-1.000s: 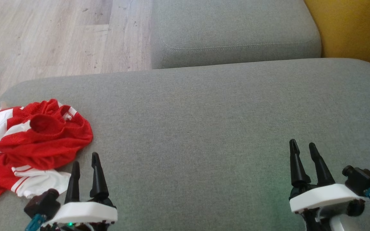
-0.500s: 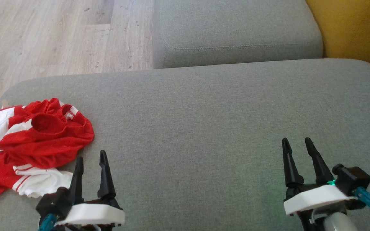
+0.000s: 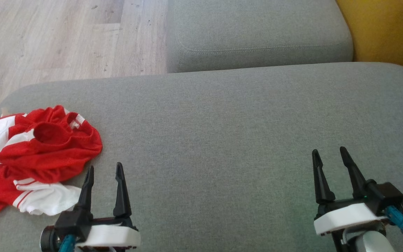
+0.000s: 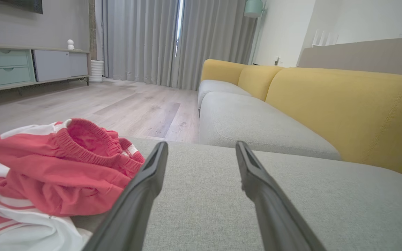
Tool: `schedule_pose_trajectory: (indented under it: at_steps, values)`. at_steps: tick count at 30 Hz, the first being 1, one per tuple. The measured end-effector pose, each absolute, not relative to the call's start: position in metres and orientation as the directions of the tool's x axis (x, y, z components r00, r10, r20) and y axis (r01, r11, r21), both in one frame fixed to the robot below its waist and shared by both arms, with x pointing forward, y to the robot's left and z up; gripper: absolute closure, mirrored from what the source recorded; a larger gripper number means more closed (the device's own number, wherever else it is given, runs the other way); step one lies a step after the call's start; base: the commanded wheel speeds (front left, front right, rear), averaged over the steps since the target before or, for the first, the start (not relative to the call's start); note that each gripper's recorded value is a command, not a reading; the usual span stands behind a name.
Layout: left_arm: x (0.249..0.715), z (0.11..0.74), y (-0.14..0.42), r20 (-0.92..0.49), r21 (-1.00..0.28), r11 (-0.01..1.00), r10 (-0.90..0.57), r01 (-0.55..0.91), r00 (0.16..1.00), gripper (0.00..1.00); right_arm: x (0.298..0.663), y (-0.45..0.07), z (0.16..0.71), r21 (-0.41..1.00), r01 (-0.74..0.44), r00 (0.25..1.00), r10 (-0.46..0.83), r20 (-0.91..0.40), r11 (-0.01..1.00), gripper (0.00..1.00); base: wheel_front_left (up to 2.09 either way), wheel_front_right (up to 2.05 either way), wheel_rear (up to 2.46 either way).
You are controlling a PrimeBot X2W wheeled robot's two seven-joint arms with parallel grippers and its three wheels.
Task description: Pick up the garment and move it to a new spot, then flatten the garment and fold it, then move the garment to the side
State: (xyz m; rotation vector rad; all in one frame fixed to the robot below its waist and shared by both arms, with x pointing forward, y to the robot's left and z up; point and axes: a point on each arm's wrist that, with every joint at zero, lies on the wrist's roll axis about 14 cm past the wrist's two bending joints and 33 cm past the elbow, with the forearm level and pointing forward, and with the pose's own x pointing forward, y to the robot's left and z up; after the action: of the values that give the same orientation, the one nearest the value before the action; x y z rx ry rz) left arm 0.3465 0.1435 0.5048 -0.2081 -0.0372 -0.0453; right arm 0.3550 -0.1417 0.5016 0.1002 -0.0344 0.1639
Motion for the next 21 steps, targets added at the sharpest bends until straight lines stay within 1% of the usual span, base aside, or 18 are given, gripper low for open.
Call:
schedule_pose_trajectory:
  at_steps: [14, 21]
  values:
    - [0.3469, 0.5118, 0.1409, 0.092, -0.029, 0.998, -0.050, 0.053, 0.994, 0.00, 0.3534, -0.1472, 0.4993, -0.065, -0.163, 0.985, 0.167, 0.046, 0.984, 0.00, 0.00, 0.00, 0.00]
    - [0.3468, 0.5122, 0.1402, 0.096, -0.016, 0.998, -0.055, 0.057, 0.994, 0.00, 0.3528, -0.1471, 0.4983, -0.078, -0.165, 0.985, 0.169, 0.042, 0.983, 0.00, 0.00, 0.00, 0.00]
